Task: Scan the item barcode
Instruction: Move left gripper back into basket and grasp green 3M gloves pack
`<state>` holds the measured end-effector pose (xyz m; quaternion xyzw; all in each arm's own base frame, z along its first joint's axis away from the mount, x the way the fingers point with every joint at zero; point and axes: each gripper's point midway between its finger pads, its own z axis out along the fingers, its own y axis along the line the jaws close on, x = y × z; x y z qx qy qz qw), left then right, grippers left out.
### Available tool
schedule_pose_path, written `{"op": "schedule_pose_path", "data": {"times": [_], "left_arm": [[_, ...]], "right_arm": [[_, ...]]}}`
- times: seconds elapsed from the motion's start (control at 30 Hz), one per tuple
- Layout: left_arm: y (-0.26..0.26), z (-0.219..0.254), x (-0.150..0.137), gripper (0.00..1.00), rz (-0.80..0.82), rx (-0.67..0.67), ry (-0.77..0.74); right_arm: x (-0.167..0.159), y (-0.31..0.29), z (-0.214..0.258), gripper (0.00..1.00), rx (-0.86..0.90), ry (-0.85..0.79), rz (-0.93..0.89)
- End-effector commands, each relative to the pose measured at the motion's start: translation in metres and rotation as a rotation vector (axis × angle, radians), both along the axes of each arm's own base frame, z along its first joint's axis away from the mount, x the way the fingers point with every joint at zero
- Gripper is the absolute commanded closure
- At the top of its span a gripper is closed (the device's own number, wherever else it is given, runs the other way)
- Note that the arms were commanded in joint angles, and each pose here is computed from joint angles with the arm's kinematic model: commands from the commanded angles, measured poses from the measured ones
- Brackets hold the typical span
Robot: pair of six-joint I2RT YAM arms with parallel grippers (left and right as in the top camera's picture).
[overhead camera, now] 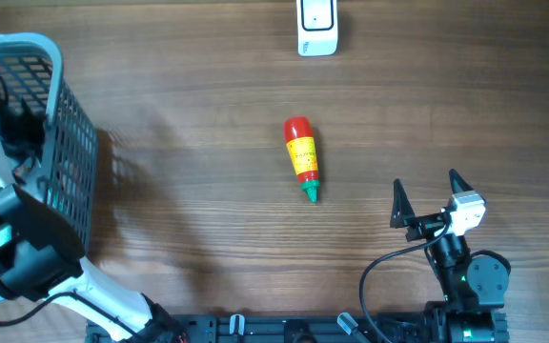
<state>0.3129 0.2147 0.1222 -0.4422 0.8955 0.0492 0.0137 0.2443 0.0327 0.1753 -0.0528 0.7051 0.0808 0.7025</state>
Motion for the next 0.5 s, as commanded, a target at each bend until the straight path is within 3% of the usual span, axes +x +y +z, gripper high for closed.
{"op": "schedule_pose_path", "data": {"times": [0.0,0.1,0.13,0.17,0.33,0.47], "left_arm": [[-0.010,-0.031,-0.009,0.16,-0.027,-0.050,0.044],[-0.009,-0.035,-0.011,0.65,-0.026,-0.040,0.056],[-0.009,-0.035,-0.012,0.88,-0.026,-0.041,0.059],[-0.010,-0.035,-0.012,0.96,-0.027,-0.043,0.061],[-0.007,-0.018,-0.015,0.96,-0.025,-0.014,0.052],[0.006,0.039,-0.014,0.96,0.009,0.102,-0.018]], "right_arm": [[0.000,-0.001,0.003,0.00,-0.012,-0.015,-0.008],[0.000,-0.001,0.003,0.00,-0.012,-0.015,-0.008],[0.000,-0.001,0.003,0.00,-0.012,-0.015,-0.008],[0.000,-0.001,0.003,0.00,-0.012,-0.015,-0.008],[0.000,-0.001,0.003,0.00,-0.011,-0.015,-0.008],[0.000,-0.001,0.003,0.00,-0.012,-0.015,-0.008]]}}
